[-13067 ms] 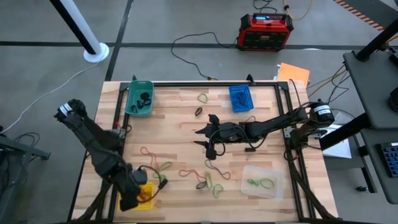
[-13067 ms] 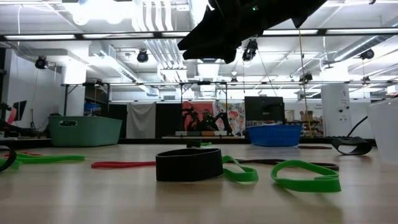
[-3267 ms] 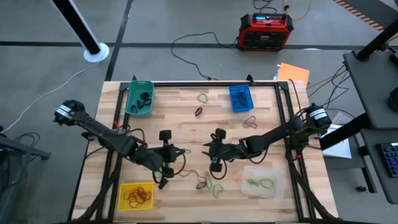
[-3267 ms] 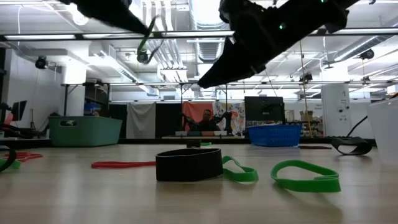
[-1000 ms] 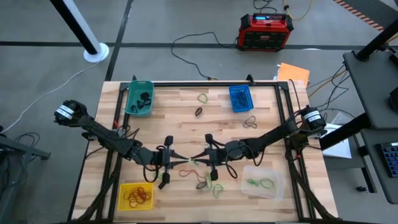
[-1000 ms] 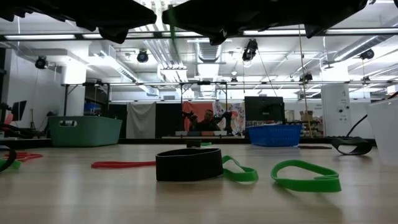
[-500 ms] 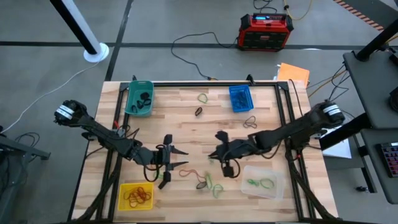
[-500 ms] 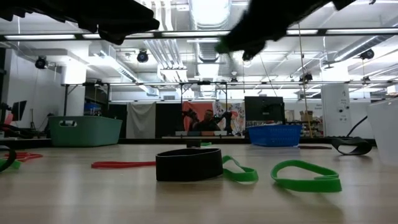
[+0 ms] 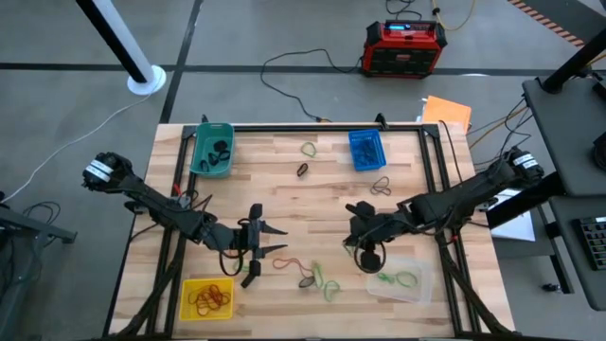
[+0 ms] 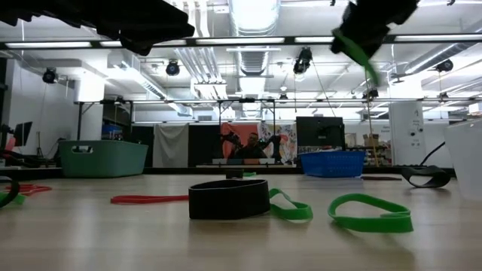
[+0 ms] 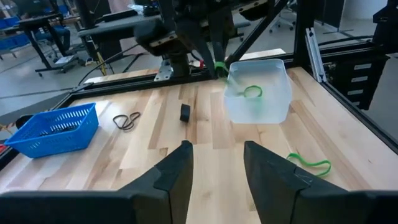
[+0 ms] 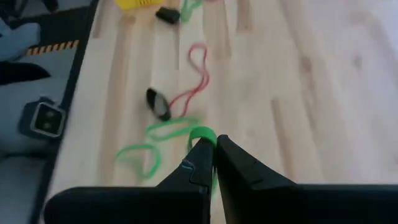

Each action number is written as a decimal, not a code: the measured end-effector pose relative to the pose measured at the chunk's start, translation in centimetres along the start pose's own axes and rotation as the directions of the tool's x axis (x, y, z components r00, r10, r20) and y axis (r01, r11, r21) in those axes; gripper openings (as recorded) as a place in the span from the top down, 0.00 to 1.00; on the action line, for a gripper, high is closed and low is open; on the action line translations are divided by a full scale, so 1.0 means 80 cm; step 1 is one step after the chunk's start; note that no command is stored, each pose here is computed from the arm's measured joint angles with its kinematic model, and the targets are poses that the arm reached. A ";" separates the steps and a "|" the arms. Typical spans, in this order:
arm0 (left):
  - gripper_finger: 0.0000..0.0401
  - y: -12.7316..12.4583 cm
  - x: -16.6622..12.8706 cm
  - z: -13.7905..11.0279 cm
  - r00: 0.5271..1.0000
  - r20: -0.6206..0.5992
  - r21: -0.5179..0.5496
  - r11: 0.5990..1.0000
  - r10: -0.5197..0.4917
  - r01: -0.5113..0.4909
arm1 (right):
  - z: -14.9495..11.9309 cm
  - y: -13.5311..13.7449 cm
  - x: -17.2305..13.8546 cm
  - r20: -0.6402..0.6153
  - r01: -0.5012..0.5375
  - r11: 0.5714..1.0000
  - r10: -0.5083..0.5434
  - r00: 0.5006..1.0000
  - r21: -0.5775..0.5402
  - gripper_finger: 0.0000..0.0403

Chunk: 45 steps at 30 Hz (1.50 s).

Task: Sort rubber bands into baskets
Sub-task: Put the green rubber band into the transparent bin, then put the thick black rubber band into the light blue bin

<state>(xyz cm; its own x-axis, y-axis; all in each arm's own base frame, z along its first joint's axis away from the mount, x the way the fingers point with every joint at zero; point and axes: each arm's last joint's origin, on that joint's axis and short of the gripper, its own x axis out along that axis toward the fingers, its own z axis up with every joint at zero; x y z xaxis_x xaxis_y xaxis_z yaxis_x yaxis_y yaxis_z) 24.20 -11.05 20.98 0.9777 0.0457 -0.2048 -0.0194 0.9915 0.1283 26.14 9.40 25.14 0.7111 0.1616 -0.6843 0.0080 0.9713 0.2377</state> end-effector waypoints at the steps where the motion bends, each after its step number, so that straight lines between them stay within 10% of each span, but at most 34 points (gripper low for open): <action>1: 0.68 0.000 0.000 0.000 1.000 -0.002 -0.005 1.000 0.000 0.000 | -0.004 0.001 -0.001 -0.034 -0.011 0.999 0.012 0.999 0.040 0.98; 20: 0.68 0.002 0.001 -0.001 1.000 -0.011 -0.010 1.000 0.007 -0.007 | -0.086 0.028 -0.028 -0.630 0.269 0.853 0.088 0.771 0.448 0.97; 38: 0.68 0.001 0.001 -0.006 0.999 -0.044 -0.029 1.000 0.002 -0.003 | -0.087 0.028 -0.026 -0.595 0.312 0.845 0.008 0.804 0.434 0.74; 45: 0.68 -0.004 -0.001 -0.022 0.972 -0.171 -0.097 0.985 -0.159 0.144 | -0.077 0.026 -0.021 -0.460 0.278 0.907 -0.109 0.881 0.317 0.67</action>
<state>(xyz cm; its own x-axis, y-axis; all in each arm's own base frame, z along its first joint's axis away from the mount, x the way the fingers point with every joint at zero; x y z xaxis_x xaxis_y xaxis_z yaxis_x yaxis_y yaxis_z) 23.75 -11.15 19.27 0.9180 -0.0926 -0.3857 0.1017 0.9948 0.0031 20.64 12.23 22.48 0.3022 0.1166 -0.9461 0.4281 0.8702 0.2440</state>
